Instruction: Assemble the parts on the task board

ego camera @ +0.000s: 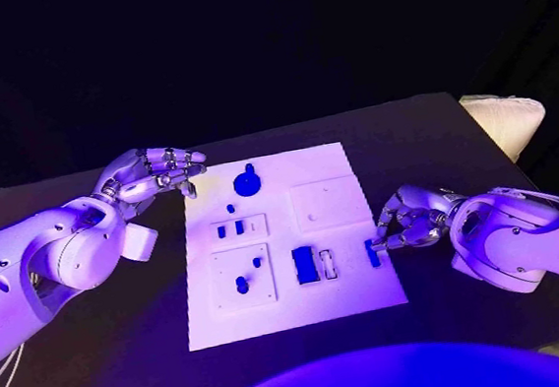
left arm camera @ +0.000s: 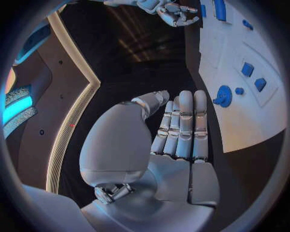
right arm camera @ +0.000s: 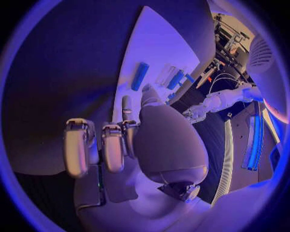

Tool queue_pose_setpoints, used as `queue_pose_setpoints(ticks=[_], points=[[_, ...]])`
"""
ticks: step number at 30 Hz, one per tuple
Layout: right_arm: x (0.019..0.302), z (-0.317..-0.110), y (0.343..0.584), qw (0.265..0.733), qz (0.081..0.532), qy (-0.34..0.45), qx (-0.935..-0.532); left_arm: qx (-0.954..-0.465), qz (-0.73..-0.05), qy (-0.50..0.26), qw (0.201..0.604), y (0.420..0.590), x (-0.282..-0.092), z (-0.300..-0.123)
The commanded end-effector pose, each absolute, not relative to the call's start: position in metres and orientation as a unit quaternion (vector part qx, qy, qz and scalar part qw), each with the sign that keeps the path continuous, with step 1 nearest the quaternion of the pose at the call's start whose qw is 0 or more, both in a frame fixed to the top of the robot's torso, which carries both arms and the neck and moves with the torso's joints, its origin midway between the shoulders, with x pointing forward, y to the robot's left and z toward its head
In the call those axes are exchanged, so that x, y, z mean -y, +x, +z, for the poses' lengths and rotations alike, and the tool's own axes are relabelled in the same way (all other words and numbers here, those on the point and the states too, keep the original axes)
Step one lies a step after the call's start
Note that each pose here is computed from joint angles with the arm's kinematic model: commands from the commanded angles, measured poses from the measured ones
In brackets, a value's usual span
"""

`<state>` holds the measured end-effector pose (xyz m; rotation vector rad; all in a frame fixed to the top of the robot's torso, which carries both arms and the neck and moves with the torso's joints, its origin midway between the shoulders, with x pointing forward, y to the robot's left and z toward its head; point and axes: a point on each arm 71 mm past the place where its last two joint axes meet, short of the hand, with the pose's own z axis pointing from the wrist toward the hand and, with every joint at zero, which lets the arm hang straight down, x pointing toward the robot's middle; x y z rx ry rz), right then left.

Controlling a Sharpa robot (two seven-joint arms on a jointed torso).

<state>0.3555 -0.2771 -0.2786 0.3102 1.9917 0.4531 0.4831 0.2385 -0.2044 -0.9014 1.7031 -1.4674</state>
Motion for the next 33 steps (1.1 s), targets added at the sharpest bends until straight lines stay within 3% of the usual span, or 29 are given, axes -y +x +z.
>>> queue_pose_setpoints(ticks=[1,18,33], points=[[0.275,-0.285,0.354,0.504,0.162,0.108,-0.842,-0.654,-0.574,-0.347,0.349,0.483,-0.237,-0.203],[0.254,-0.303,0.348,0.479,0.161,0.094,-0.858,-0.656,-0.574,-0.347,0.347,0.482,-0.238,-0.204],[0.238,-0.307,0.348,0.495,0.13,0.014,-0.859,-0.657,-0.572,-0.347,0.346,0.481,-0.239,-0.204]])
